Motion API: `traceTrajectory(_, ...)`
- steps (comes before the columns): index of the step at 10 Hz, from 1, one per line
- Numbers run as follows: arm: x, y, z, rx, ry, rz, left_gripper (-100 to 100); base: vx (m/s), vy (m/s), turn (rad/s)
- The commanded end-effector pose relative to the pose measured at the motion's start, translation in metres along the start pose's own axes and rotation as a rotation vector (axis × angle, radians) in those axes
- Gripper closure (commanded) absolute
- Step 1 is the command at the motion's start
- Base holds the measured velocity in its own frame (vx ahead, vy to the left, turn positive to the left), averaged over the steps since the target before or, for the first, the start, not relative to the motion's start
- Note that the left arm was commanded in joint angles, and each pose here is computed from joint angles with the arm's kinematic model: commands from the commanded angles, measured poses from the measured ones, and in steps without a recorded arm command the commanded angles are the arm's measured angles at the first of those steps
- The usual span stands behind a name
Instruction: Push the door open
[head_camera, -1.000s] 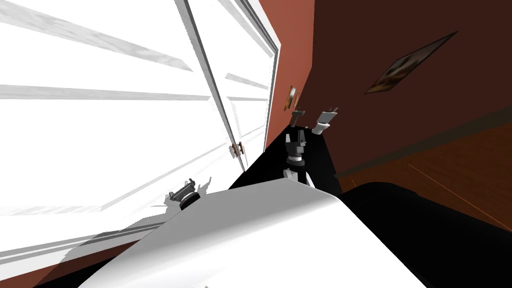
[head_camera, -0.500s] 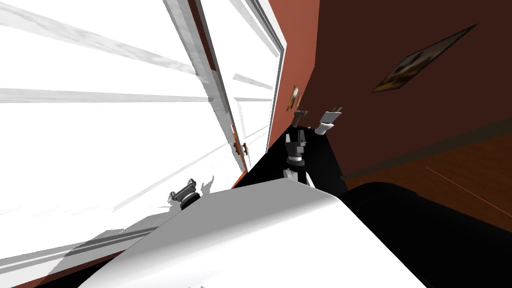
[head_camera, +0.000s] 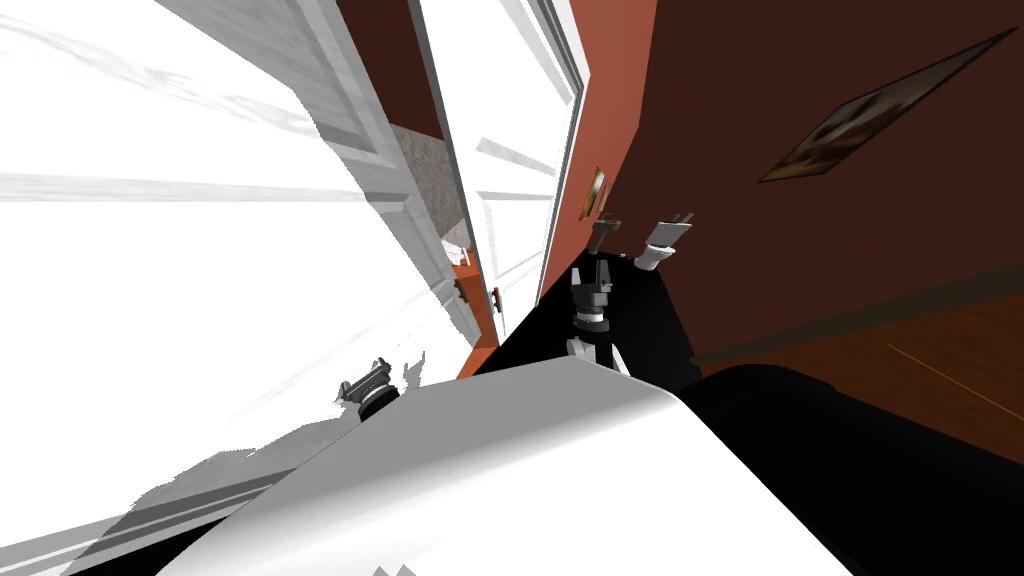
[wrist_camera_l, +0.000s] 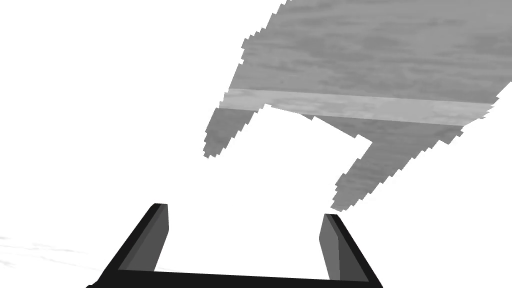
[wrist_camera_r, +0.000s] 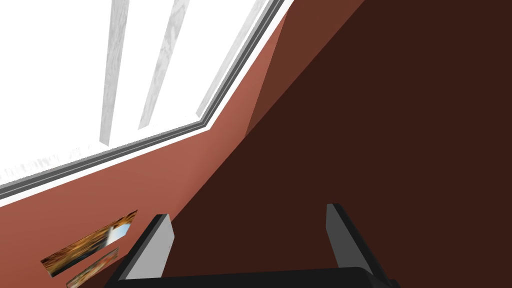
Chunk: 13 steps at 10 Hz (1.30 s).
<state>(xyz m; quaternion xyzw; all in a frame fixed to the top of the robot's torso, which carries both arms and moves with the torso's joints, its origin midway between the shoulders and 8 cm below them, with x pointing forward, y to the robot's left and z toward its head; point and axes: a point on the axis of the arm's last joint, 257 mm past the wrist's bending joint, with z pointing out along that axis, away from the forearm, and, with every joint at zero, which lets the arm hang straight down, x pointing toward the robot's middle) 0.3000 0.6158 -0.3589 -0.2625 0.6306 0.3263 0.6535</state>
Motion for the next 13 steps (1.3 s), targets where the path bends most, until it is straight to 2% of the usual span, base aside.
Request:
traceTrajectory(1, -0.009, 0.015, 0.0091, -0.017, -0.023, 0.014, -100, 0.07, 0.064, 0.009)
traceTrajectory(5, -0.011, 0.018, 0.0109, -0.012, -0.028, 0.02, -100, 0.01, 0.047, 0.036)
traceTrajectory(13, -0.015, 0.029, 0.0136, 0.0, -0.037, 0.036, -100, 0.09, 0.075, 0.022)
